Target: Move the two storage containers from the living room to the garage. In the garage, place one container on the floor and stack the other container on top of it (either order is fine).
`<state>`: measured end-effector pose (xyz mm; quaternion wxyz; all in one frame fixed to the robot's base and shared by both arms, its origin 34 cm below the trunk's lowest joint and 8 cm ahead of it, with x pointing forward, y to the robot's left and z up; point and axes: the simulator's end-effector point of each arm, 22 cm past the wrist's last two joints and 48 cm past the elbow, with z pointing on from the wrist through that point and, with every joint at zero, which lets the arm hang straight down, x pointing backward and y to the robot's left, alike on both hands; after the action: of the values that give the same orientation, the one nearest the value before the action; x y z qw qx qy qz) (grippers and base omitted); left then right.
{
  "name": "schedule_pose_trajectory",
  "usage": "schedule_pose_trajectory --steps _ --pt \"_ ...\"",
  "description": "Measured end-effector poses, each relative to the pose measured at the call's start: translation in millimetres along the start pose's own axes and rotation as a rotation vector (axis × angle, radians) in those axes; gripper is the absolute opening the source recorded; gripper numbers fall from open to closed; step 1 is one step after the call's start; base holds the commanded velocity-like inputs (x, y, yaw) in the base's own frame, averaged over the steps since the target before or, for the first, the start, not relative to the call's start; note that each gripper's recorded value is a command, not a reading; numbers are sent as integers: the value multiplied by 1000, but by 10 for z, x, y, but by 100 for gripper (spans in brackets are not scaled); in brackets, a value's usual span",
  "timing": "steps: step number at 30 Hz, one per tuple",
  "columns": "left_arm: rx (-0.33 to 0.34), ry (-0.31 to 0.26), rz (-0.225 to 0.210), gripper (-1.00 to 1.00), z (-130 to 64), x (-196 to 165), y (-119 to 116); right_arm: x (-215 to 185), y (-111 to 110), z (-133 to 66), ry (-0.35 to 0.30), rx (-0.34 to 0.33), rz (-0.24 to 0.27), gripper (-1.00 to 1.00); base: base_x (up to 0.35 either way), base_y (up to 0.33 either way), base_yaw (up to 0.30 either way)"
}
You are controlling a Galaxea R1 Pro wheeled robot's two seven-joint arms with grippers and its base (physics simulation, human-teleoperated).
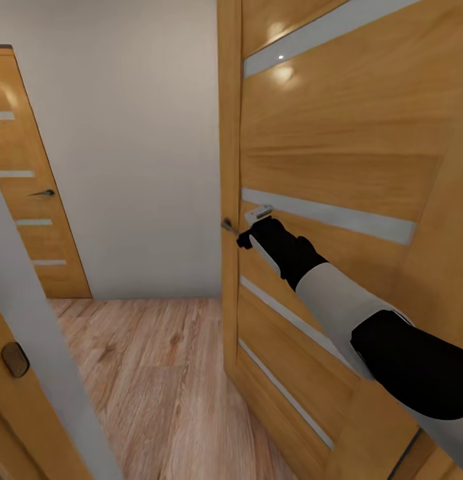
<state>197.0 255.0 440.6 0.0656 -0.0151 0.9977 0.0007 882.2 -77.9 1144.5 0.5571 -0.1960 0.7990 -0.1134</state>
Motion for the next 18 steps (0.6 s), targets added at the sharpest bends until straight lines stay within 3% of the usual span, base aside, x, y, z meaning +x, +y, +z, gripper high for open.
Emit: schedule_pose_trajectory --steps 5,8,11,18 --pt "0 0 0 100 1 0 -2 32 -19 5 13 12 -11 100 35 0 0" --pt "0 1 0 100 1 0 -2 104 -167 4 42 80 -23 100 2 0 0" --pt "1 0 0 100 1 0 -7 115 -212 -6 48 104 9 100 0 0 0" --pt "1 1 -1 100 1 0 -11 263 -612 -24 86 299 -60 100 0 0 0"
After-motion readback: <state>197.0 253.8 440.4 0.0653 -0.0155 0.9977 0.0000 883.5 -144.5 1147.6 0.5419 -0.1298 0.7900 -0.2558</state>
